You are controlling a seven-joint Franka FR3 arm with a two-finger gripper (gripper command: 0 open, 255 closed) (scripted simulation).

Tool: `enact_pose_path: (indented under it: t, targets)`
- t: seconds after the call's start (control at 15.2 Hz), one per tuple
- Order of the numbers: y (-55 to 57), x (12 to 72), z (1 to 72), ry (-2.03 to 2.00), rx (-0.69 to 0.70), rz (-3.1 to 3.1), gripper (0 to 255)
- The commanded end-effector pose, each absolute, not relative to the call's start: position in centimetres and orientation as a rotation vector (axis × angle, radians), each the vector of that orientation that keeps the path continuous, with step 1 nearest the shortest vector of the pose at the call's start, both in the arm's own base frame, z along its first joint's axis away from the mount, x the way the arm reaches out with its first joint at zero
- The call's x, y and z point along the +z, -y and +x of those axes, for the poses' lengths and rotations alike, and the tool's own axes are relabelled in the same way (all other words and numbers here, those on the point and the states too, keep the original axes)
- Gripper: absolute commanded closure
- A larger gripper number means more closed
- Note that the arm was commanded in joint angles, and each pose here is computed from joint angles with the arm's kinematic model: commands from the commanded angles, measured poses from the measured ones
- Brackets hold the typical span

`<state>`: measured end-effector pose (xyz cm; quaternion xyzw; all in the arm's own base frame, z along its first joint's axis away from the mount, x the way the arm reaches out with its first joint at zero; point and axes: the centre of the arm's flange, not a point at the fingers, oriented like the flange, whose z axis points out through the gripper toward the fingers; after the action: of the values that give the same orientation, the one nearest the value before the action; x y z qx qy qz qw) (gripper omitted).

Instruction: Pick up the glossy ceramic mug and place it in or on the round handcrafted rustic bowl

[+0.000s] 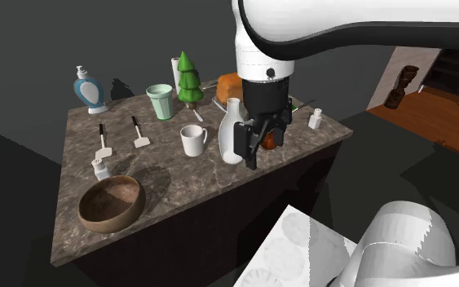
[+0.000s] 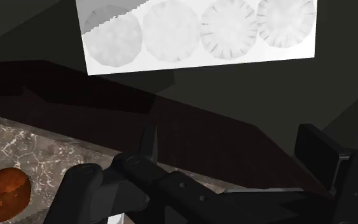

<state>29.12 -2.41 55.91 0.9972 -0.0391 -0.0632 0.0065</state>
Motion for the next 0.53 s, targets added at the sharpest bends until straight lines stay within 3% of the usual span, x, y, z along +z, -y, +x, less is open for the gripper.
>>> enact_pose_path:
  t: [0.0, 0.46]
  targets:
    - [2.4, 55.9, 29.1, 0.122, -0.198, 3.12, 0]
    - [4.2, 52.0, 37.0, 0.119, -0.171, 3.116, 0]
